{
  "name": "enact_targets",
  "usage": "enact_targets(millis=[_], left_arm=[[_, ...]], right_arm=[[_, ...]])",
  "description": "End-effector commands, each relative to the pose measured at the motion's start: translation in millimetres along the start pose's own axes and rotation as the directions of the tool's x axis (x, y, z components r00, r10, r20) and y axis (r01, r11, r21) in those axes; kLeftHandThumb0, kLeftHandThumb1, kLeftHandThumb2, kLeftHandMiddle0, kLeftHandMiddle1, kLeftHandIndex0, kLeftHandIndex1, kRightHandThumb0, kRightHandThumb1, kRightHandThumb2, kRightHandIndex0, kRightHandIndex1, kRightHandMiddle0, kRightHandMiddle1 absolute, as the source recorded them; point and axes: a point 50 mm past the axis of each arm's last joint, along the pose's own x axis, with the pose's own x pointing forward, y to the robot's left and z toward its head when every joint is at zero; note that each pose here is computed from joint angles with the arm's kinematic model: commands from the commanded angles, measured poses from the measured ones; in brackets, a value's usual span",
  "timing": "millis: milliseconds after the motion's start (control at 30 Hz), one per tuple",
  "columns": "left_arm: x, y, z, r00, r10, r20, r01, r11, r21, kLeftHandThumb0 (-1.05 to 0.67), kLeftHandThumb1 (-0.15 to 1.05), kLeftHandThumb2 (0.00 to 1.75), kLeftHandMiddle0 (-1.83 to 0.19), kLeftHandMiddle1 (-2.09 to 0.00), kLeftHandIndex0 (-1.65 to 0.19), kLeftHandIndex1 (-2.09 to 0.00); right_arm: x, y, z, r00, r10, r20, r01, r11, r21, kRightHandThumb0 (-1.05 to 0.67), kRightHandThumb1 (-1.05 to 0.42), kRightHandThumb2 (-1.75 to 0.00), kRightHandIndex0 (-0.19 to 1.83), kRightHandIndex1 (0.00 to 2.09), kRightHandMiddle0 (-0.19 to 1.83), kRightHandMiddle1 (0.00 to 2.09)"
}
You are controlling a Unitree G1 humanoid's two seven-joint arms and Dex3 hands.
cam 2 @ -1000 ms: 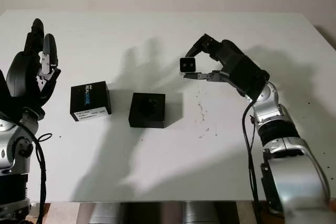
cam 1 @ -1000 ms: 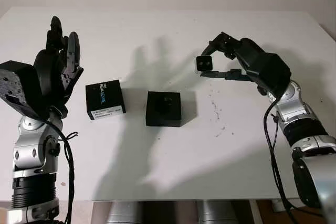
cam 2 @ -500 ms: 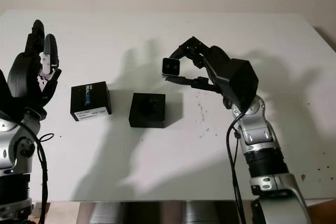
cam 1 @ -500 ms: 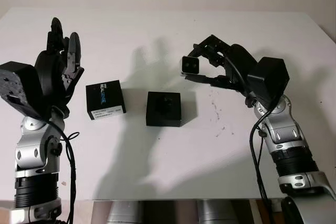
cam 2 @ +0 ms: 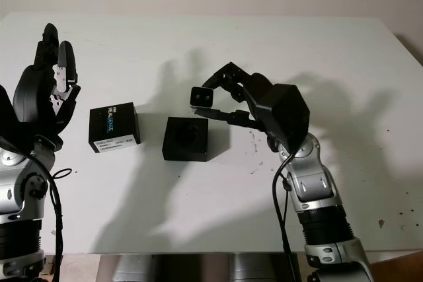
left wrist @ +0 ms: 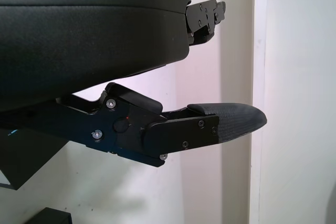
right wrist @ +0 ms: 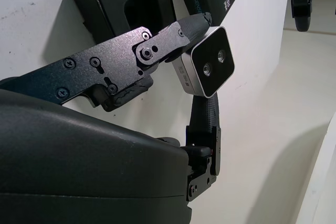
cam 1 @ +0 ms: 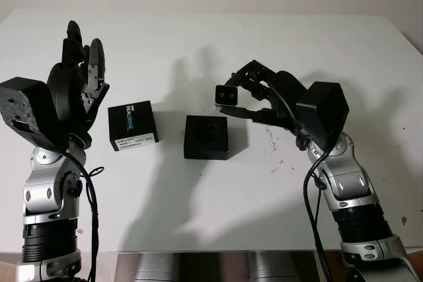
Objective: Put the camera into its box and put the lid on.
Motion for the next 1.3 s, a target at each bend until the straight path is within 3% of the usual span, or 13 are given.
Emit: enact_targets(millis=[0,333,1267], left_arm=[[-1.4,0.3,0.2,1.0,-0.002,0.013,0.002,1.0,-0.013,-0.71,1.05,0.52,0.19,0.0,0.19,0.0],[-2.4,-0.2,-0.2,1.0,0.006,0.015,-0.006,1.0,-0.014,-0.71,1.05,0.51,0.19,0.0,0.19,0.0],[-3.7,1.3,2.7,1.0,0.016,0.025,-0.016,1.0,-0.002,-0.7,1.05,0.51,0.19,0.0,0.19,0.0]], right_arm=[[-1.2,4.9,-3.4,1.0,0.002,-0.005,-0.002,1.0,0.005,-0.51,-0.95,-0.05,0.28,0.05,0.3,1.65],[2.3,20.2,-13.7,1.0,0.015,-0.02,-0.015,1.0,0.001,-0.5,-0.94,-0.05,0.23,0.04,0.31,1.66],[2.9,38.8,-36.3,0.995,0.071,-0.067,-0.073,0.997,-0.025,-0.48,-0.94,-0.06,0.19,0.05,0.27,1.71]])
